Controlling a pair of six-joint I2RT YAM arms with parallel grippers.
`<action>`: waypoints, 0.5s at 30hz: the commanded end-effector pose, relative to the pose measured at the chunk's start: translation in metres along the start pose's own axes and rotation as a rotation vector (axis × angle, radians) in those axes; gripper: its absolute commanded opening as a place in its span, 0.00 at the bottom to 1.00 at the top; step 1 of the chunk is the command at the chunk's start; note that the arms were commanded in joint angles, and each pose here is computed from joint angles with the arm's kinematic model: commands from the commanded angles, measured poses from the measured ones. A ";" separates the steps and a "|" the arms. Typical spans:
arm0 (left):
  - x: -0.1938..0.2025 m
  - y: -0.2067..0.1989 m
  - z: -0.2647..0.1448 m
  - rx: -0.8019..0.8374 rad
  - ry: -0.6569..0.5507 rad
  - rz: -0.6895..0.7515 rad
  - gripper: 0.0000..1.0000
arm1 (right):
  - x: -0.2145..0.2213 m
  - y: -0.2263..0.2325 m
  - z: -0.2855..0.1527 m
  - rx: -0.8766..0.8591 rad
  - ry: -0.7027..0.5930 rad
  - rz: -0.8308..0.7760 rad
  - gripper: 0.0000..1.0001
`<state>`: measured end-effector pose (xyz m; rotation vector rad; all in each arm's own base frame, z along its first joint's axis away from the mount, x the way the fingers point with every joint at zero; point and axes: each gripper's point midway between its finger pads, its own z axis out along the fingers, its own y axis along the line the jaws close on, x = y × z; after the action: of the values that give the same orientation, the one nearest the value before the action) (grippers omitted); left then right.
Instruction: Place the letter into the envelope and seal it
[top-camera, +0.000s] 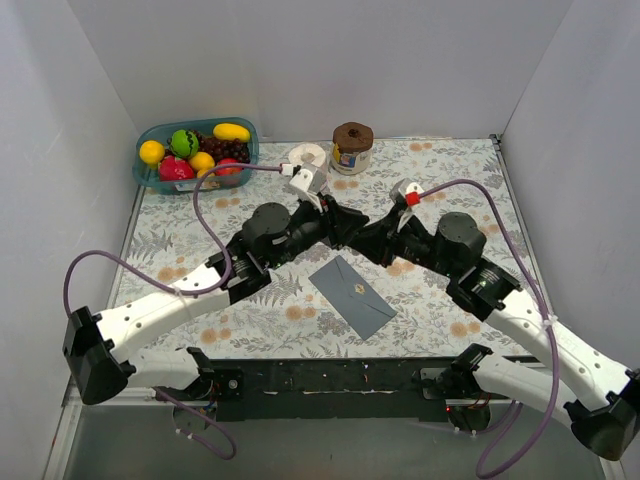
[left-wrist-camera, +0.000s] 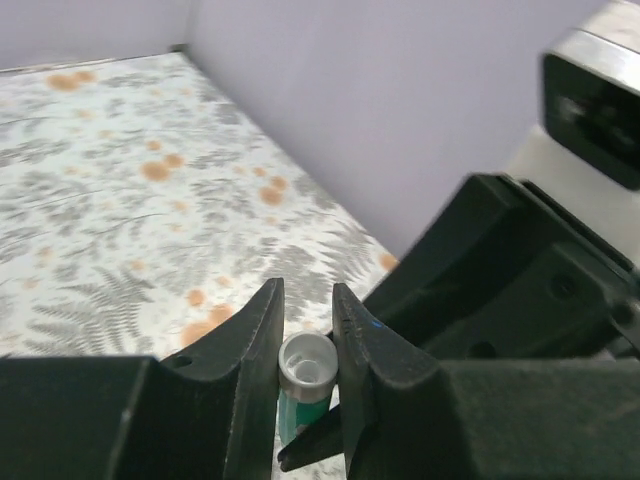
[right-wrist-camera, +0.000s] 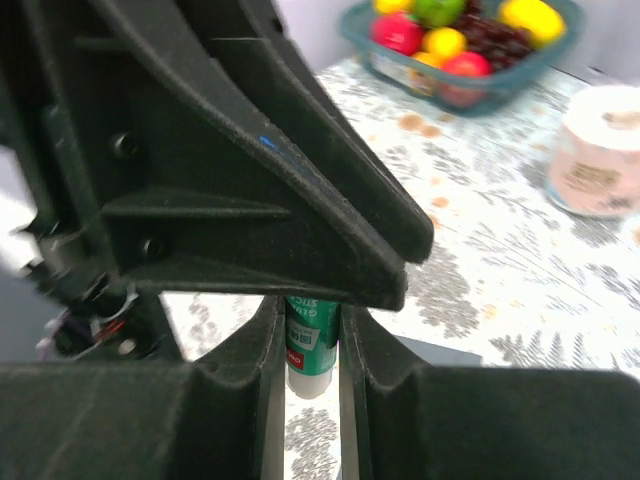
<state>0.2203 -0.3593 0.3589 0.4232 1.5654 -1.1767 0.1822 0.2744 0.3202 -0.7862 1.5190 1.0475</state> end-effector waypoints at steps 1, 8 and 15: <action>0.006 0.087 0.009 -0.466 0.008 0.040 0.00 | -0.014 -0.074 0.012 0.394 -0.098 0.074 0.01; 0.000 0.105 0.031 -0.632 -0.010 0.088 0.41 | -0.016 -0.088 0.036 0.471 -0.097 0.055 0.01; -0.042 0.051 0.016 -0.245 -0.145 0.061 0.84 | -0.028 -0.021 0.026 0.067 -0.122 -0.163 0.01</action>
<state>0.3200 -0.3370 0.3119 0.0898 1.7446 -0.6544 0.2511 0.2779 0.2746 -0.5903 1.6843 0.7657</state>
